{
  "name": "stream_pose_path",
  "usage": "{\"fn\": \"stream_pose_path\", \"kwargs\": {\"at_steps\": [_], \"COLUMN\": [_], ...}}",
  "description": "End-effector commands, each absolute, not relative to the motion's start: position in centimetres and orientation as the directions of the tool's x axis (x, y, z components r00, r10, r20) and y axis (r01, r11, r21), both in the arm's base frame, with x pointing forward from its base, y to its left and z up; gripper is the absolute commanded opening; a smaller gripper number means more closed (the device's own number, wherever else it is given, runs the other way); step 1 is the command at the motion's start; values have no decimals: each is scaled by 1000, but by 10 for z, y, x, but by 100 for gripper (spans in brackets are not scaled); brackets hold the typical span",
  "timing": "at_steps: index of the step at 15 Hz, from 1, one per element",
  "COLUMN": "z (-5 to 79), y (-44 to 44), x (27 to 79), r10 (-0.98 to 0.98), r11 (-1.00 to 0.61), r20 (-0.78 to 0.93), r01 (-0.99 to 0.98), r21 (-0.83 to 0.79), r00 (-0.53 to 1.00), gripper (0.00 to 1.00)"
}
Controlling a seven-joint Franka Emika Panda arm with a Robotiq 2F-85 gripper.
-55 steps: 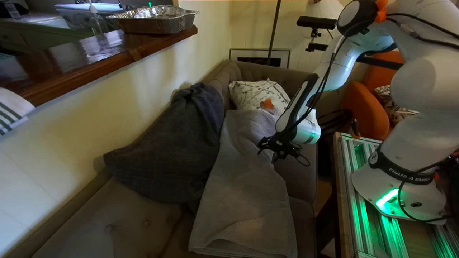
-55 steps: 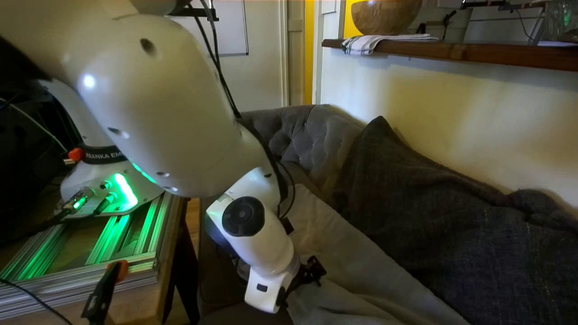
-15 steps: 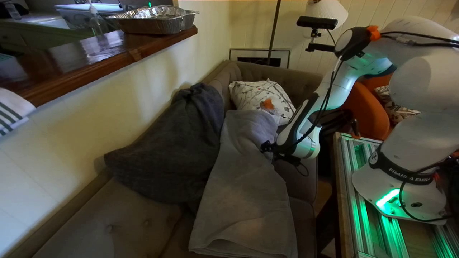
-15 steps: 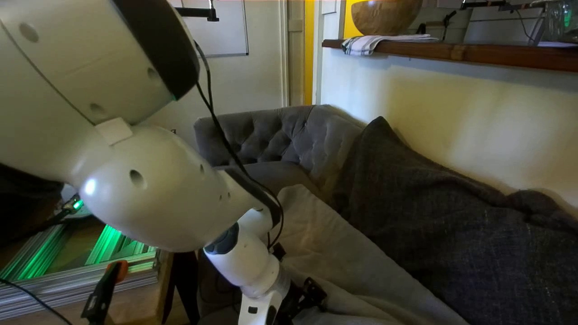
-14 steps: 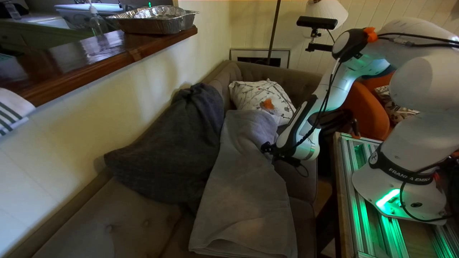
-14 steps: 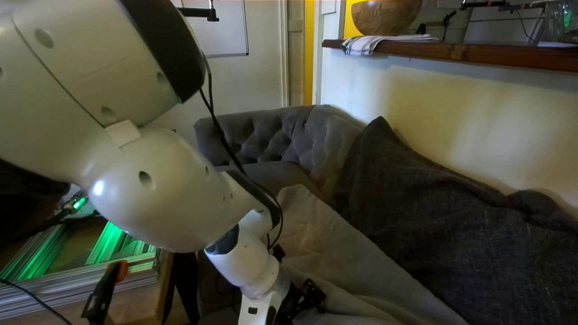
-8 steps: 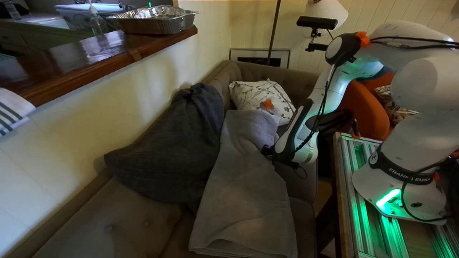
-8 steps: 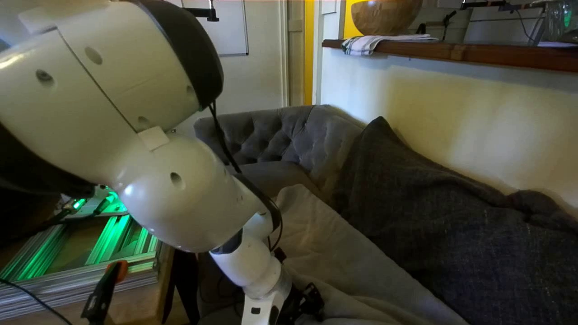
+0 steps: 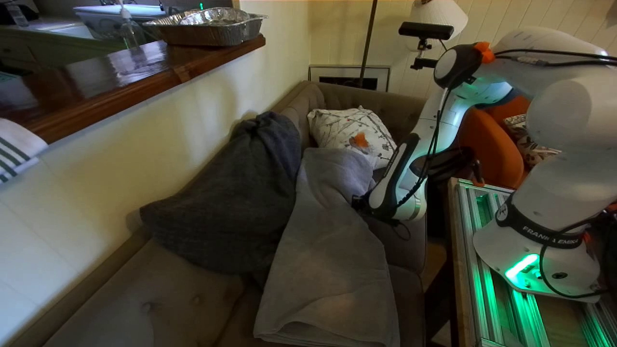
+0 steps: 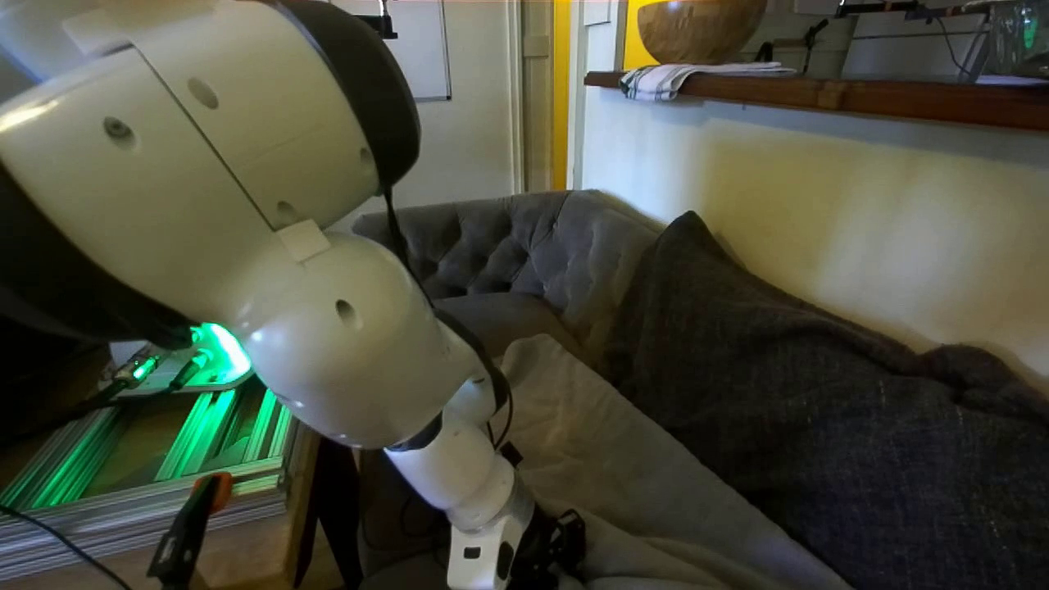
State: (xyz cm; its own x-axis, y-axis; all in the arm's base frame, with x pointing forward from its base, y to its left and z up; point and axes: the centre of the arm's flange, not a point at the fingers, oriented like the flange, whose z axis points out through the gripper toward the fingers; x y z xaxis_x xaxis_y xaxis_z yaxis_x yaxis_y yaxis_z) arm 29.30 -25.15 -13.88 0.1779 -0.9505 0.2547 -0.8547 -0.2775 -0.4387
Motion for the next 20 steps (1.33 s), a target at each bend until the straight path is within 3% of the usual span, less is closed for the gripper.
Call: {"fn": "stream_pose_path", "kwargs": {"at_steps": [1, 20], "z": [-120, 16], "y": [-247, -208], "x": [287, 295], "r10": [-949, -934], "r11": [-290, -349], "r20": [251, 201], "r01": [-848, -873], "r21": [-443, -342], "r00": [193, 294], "gripper": [2, 4]}}
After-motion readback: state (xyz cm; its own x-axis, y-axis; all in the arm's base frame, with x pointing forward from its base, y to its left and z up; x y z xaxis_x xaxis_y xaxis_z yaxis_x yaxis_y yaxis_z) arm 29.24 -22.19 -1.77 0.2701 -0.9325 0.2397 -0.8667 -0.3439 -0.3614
